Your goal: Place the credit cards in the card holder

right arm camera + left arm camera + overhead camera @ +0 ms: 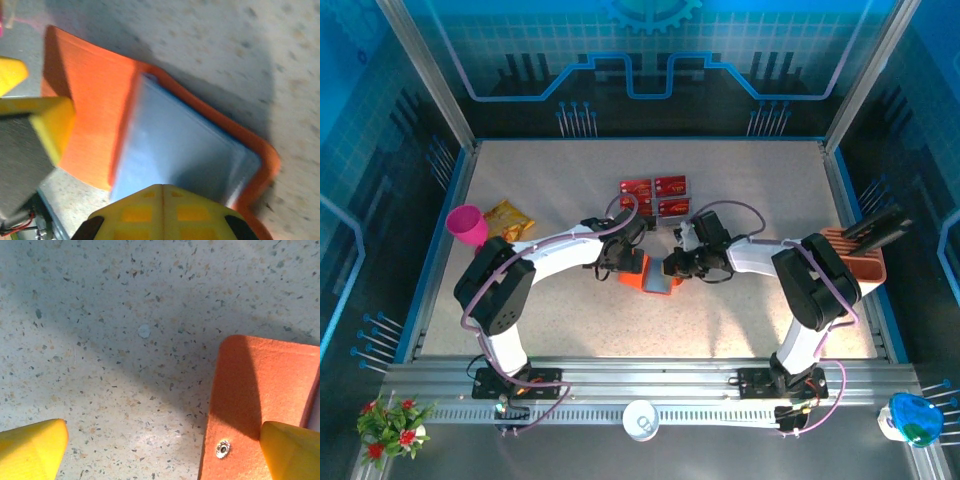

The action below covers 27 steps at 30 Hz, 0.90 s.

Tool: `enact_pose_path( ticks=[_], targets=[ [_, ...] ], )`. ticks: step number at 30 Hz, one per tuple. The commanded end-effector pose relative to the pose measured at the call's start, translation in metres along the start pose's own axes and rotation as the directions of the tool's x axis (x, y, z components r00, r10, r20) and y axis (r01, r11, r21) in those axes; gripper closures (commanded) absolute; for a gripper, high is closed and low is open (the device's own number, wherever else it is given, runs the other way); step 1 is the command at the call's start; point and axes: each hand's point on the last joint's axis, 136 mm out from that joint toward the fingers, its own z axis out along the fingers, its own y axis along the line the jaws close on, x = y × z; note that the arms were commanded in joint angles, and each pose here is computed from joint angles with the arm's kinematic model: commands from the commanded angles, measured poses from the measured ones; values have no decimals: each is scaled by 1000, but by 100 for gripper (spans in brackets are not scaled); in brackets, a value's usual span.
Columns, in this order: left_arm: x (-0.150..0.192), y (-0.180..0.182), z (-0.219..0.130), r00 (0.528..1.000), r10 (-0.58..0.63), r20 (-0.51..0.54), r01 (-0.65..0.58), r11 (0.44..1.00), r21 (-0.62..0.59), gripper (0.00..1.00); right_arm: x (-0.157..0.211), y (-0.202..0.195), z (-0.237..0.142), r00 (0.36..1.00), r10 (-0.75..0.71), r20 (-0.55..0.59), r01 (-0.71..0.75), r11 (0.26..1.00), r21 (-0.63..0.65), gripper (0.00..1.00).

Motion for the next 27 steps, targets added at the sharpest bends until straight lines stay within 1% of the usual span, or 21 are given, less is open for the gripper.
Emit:
enact_pose_path(
  ticks=[1,6,10,13,17,20,23,25,27],
  targets=[
    [27,12,16,996,-29,-79,25,998,-54,1,8,-10,2,1000,-15,-23,15,1000,12,100],
    [51,23,23,984,-74,-165,55,992,-113,1,11,-8,-2,997,-39,-61,39,999,1,100],
    [46,19,8,987,-86,-138,74,994,-85,1,15,-10,0,995,-52,-83,51,999,-7,100],
    [30,11,-15,991,-105,-83,104,994,-22,1,16,-10,1,995,-57,-87,56,998,-11,100],
    [2,-14,-53,990,-136,-22,138,982,128,1,15,-9,-1,993,-78,-86,77,997,-11,100],
    [-20,-40,-80,988,-155,12,146,952,268,1,14,-7,-1,993,-86,-85,85,996,-12,100],
    [-40,-68,-103,984,-174,24,150,903,402,1,12,-6,-1,992,-89,-85,88,996,-17,100],
    [-51,-88,-116,981,-191,18,157,856,493,1,12,-5,-1,992,-92,-87,91,996,-18,100],
    [-58,-108,-123,977,-212,-16,182,796,578,1,11,-5,-1,991,-97,-89,96,995,-19,100]
  ],
)
